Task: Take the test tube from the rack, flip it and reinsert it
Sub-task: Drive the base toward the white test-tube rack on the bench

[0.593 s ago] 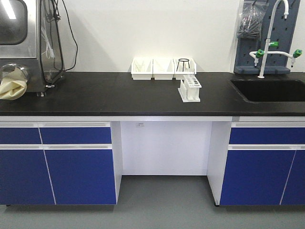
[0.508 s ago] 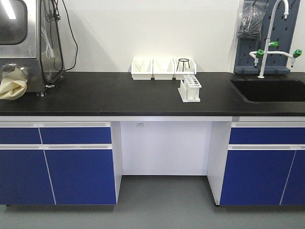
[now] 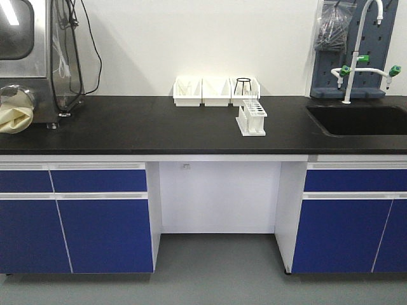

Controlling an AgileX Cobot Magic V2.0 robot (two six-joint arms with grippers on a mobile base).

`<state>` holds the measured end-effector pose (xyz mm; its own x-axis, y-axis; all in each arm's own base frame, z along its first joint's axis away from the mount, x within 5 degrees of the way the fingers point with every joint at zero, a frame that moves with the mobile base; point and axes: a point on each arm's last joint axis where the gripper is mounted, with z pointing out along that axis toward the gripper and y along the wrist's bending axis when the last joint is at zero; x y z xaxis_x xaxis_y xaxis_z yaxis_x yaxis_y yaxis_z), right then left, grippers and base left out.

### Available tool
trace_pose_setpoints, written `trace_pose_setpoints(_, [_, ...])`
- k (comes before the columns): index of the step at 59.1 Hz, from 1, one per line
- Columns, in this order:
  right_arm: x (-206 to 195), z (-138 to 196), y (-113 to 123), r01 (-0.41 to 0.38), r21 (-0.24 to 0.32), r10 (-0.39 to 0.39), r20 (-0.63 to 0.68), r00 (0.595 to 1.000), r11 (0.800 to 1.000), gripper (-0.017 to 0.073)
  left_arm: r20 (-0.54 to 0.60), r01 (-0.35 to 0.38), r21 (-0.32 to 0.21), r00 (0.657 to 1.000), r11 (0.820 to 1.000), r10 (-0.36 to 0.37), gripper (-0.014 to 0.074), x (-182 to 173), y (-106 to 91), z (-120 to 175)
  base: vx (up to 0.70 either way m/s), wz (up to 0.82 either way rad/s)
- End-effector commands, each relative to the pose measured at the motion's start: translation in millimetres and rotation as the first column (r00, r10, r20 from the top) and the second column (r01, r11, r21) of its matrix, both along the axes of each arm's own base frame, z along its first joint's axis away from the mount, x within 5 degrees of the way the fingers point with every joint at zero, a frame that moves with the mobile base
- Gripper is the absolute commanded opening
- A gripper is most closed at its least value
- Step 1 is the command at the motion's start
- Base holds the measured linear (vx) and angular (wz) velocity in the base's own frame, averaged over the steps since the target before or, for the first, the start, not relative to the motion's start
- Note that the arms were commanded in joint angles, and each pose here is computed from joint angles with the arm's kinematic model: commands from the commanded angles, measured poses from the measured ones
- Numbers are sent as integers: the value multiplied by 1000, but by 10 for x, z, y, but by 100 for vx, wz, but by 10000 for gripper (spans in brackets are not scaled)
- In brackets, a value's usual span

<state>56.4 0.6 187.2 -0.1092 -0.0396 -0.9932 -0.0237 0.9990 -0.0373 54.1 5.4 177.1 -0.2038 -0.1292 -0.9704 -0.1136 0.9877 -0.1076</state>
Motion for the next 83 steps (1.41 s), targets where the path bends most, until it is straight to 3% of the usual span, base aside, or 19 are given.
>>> trace_pose_setpoints(1, [9,65,5,-5,-6,6,70,998,1000,-9,98,11,4,995,1000,-12,-6,7,-8,84,1,-3])
trace_pose_setpoints(83, [9,65,5,-5,-6,6,70,998,1000,-9,98,11,4,995,1000,-12,-6,7,-8,84,9,-2])
